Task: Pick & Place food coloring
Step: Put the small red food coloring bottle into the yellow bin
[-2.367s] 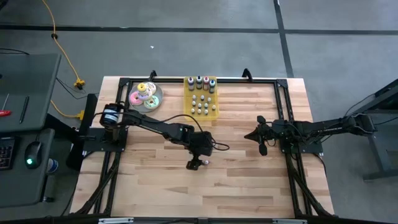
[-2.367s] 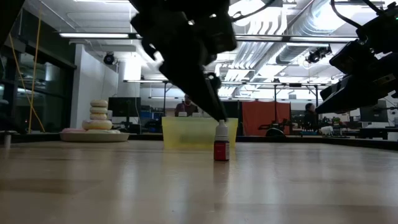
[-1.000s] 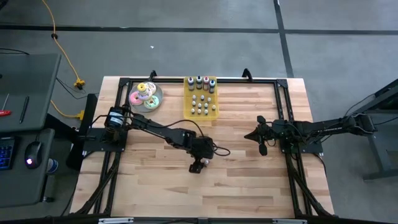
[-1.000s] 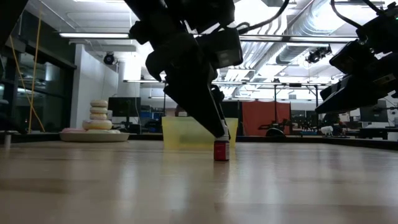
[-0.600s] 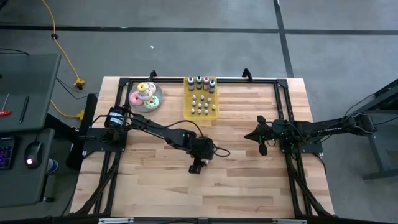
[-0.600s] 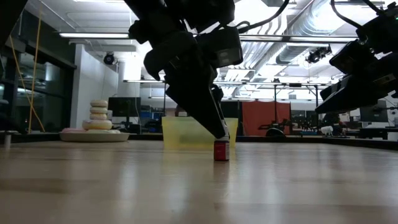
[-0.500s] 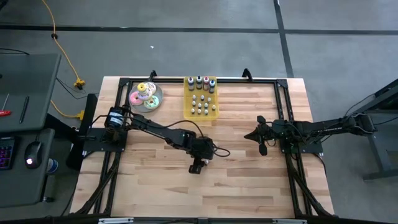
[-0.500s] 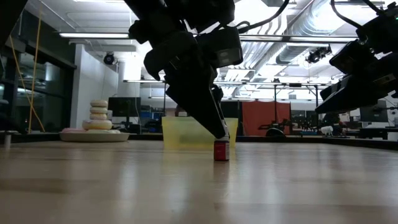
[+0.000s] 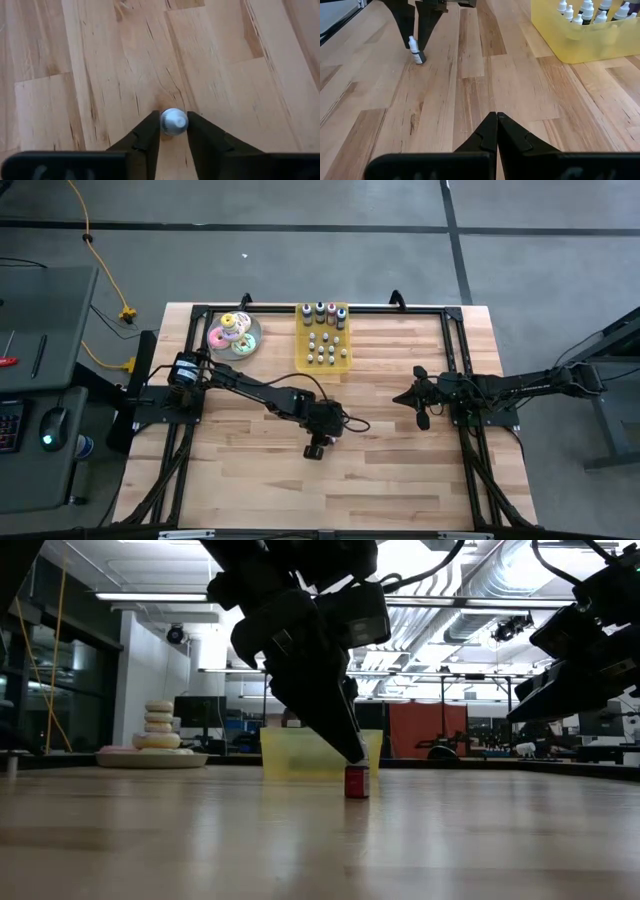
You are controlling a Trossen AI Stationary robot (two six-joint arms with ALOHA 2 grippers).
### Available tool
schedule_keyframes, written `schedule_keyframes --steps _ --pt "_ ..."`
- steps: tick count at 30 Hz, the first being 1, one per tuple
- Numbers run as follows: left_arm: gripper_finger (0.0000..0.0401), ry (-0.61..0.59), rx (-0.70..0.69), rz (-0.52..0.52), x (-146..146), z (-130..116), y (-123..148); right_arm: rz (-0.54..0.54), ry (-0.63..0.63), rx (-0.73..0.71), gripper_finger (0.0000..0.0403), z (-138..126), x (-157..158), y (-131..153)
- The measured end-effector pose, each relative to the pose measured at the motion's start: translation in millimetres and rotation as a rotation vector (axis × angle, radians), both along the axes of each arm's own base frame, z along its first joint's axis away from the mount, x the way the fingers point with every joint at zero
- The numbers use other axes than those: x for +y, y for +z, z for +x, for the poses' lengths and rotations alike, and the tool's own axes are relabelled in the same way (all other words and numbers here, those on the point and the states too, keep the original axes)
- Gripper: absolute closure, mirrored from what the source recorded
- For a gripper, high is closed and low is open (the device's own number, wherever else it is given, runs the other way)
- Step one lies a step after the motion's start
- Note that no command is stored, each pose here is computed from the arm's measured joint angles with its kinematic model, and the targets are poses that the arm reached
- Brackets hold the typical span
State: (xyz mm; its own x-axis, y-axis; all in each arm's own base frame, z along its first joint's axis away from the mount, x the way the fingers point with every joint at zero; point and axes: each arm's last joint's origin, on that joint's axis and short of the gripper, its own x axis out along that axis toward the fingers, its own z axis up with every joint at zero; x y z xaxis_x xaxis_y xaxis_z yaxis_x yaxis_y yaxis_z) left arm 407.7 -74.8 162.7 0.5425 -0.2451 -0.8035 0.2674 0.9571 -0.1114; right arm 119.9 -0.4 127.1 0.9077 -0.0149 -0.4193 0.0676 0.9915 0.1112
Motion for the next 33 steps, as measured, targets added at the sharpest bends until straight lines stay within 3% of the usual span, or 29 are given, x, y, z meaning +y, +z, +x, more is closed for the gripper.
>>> schedule_keyframes --steps 8,16,33 --pt "0.0360 0.000 0.002 0.000 0 -2 4 0.000 0.000 0.000 0.0402 0 0 0" --pt "0.0357 0.000 -0.031 -0.001 3 -16 40 0.000 0.000 0.000 0.0402 0 0 0" --pt "0.0357 -0.002 0.047 0.012 19 -108 142 0.000 0.000 0.001 0.0402 0 0 0"
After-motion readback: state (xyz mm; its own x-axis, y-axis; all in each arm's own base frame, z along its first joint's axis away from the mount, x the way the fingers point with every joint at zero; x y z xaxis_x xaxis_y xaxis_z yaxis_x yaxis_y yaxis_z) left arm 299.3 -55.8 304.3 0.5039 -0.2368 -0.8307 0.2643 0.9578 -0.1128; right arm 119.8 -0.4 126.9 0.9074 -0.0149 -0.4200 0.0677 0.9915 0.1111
